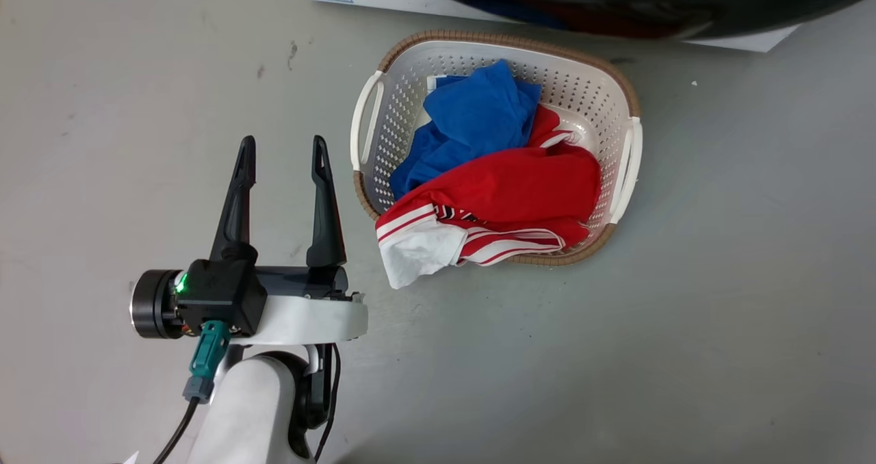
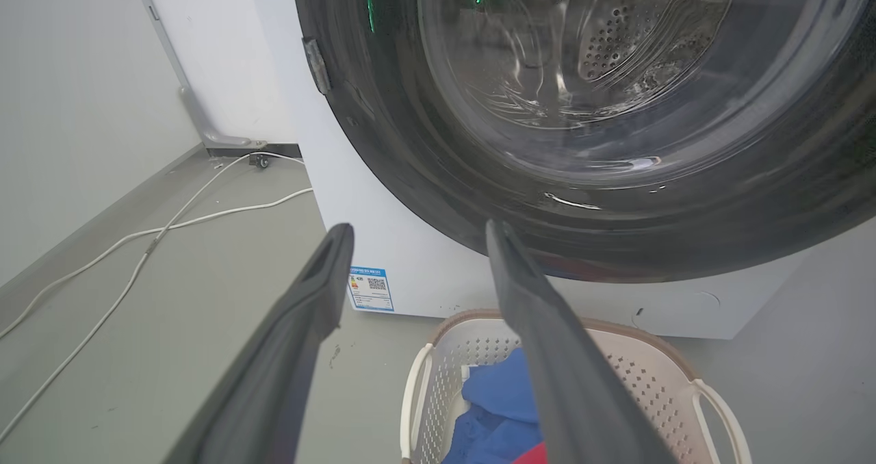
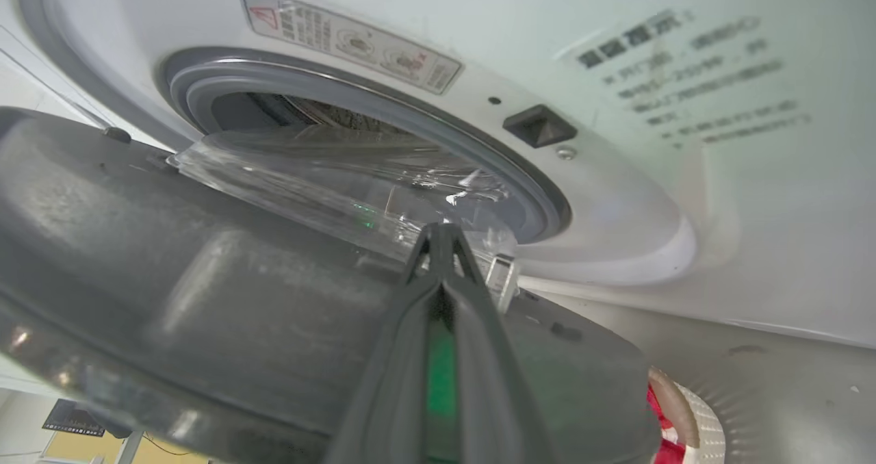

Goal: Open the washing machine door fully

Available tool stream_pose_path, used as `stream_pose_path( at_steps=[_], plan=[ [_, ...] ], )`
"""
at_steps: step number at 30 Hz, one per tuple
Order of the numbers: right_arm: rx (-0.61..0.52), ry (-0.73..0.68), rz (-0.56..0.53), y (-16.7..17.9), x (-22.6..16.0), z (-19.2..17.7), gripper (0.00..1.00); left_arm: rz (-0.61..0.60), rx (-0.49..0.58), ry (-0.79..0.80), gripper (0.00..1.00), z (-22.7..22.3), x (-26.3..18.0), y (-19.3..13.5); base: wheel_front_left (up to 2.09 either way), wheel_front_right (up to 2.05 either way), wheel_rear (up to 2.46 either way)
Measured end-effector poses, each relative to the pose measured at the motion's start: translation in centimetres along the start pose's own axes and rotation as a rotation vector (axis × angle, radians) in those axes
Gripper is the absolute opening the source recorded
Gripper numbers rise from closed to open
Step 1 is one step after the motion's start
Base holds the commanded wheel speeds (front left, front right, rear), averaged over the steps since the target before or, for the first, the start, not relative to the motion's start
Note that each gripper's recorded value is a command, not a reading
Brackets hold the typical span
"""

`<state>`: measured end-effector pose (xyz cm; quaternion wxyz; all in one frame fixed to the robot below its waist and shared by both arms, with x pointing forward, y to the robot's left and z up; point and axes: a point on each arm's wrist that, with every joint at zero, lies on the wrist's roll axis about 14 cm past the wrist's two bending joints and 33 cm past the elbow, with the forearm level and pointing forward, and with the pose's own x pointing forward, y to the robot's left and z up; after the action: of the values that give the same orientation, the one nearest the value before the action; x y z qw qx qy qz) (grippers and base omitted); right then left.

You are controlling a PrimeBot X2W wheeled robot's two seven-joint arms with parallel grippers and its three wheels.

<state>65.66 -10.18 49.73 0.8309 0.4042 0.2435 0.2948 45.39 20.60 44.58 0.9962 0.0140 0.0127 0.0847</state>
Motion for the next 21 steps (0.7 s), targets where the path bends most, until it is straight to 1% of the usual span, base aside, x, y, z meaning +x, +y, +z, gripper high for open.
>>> stream_pose_path(
  at_steps=[3,7,11,21],
  plan=[
    [0.002,0.033,0.002,0.2,-0.8,-1.3,0.0,-0.007,0.002,-0.009,1.0,0.3,0.0,-0.2,0.0,0.0,0.0],
    [0.019,0.098,0.038,1.5,-1.1,-4.3,0.0,-0.018,-0.001,-0.018,1.0,0.7,-0.2,-0.4,0.0,0.0,0.0],
    [0.025,0.112,0.059,2.5,-2.6,-5.2,0.0,-0.025,0.0,-0.03,1.0,1.3,-0.5,-0.5,0.0,0.0,0.0],
    [0.041,0.164,0.108,4.7,-5.7,-8.6,0.0,-0.027,-0.001,-0.051,1.0,2.3,-1.1,-0.3,0.0,0.0,0.0]
  ],
)
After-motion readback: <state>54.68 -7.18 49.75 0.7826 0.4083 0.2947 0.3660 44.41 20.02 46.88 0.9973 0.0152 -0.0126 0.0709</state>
